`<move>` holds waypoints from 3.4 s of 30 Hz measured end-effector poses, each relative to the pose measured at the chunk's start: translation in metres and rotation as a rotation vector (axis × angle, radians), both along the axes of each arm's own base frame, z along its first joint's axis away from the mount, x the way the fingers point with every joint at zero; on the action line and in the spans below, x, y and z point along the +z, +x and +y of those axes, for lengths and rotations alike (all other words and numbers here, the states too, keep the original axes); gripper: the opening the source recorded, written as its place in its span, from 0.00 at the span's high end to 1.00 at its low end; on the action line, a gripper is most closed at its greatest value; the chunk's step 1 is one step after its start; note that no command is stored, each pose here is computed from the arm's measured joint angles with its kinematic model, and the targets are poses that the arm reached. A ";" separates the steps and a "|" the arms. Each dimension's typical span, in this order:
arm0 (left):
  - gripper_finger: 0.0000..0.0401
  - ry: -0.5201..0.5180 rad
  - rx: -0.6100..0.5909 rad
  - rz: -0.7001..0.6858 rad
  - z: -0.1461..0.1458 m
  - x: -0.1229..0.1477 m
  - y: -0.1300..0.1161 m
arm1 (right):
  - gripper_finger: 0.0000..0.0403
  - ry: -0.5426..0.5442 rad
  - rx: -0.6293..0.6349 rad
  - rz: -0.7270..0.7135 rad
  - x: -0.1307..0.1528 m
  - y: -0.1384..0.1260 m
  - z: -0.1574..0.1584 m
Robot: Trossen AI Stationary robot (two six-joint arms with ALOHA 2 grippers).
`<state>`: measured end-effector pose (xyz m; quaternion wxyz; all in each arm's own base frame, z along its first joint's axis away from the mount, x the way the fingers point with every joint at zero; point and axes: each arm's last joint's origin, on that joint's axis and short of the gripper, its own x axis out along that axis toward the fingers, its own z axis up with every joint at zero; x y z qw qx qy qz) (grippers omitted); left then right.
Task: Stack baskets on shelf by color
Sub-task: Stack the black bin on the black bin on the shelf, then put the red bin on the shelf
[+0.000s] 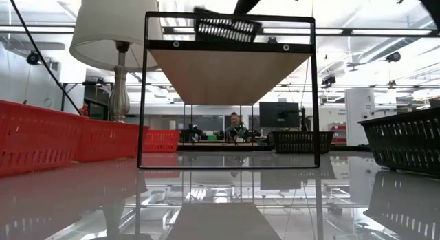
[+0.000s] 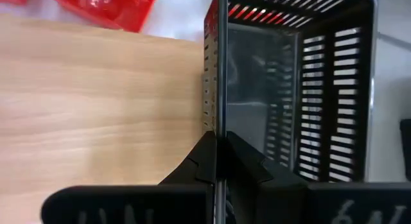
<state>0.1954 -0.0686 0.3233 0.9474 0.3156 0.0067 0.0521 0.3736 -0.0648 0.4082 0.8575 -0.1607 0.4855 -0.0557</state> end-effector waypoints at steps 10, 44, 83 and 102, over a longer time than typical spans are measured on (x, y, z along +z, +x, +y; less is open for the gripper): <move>0.81 0.000 0.000 0.000 0.000 0.000 0.000 | 0.97 0.060 -0.034 0.060 -0.014 0.011 -0.031; 0.81 0.006 0.001 -0.001 0.000 0.001 -0.001 | 0.75 0.092 -0.052 0.124 -0.031 0.019 -0.033; 0.81 -0.670 0.079 -0.025 0.002 -0.034 -0.001 | 0.98 0.212 0.317 -0.527 -0.114 -0.180 0.145; 0.81 -1.106 0.428 0.119 -0.005 -0.066 0.023 | 0.98 0.035 0.425 -0.868 -0.136 -0.217 0.108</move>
